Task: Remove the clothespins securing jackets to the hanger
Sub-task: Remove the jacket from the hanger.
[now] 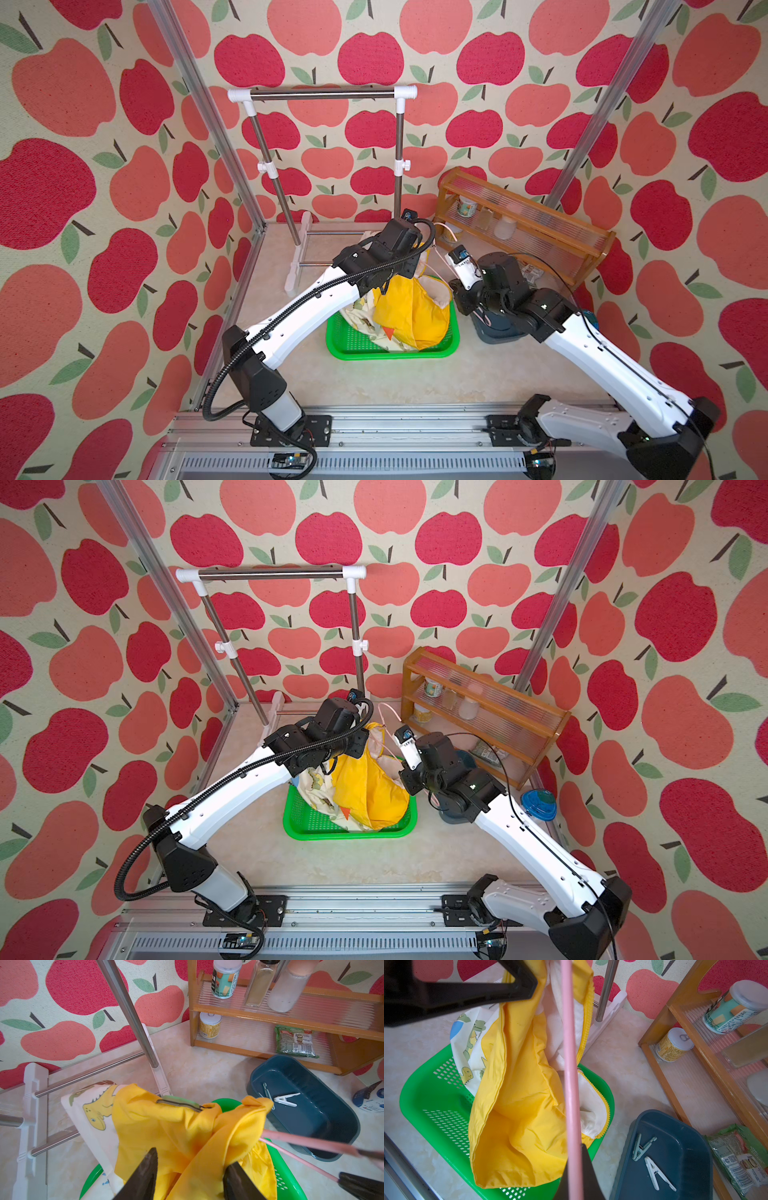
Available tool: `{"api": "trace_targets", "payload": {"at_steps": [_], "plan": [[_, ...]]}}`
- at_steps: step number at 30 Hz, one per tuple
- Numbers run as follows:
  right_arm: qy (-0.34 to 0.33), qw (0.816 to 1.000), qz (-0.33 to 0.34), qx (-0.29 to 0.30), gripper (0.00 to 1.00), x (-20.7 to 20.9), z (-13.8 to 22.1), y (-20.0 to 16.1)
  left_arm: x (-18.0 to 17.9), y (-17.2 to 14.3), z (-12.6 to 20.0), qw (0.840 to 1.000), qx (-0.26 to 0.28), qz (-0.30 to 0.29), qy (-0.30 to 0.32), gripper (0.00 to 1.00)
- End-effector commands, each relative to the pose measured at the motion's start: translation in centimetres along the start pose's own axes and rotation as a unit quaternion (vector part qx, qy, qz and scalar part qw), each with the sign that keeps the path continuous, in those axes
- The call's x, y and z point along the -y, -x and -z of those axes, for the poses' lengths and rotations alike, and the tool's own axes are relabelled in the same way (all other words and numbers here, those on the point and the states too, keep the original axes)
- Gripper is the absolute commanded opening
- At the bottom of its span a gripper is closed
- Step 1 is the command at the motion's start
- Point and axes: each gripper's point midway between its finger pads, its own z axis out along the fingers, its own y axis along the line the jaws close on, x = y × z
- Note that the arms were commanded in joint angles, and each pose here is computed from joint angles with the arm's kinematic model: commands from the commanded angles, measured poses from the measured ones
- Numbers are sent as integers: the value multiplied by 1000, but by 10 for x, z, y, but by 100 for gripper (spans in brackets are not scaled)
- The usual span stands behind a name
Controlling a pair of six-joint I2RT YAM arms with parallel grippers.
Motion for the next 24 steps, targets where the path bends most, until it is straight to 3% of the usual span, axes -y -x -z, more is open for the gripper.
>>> {"api": "trace_targets", "payload": {"at_steps": [1, 7, 11, 15, 17, 22, 24], "plan": [[-4, 998, -25, 54, 0, 5, 14, 27, 8, -5, -7, 1000, -12, 1, -25, 55], [-1, 998, -32, 52, 0, 3, 9, 27, 28, 0, -1, 997, -5, 2, -80, 60], [-2, 997, -39, 63, 0, 4, 13, 32, 14, -8, -11, 999, -24, -21, -40, 58], [3, 997, -44, 70, 0, 3, 17, 35, 6, -9, -15, 998, -34, -17, -46, 53], [8, 996, -47, 72, 0, 1, 18, 36, 3, -7, -16, 999, -30, -14, -43, 44], [9, 996, -51, 73, 0, 0, 24, 32, -14, 9, -6, 1000, -2, -11, -15, 8], [12, 996, -46, 69, 0, 0, 29, 30, -32, 20, 6, 1000, 15, -10, 10, 5]]}}
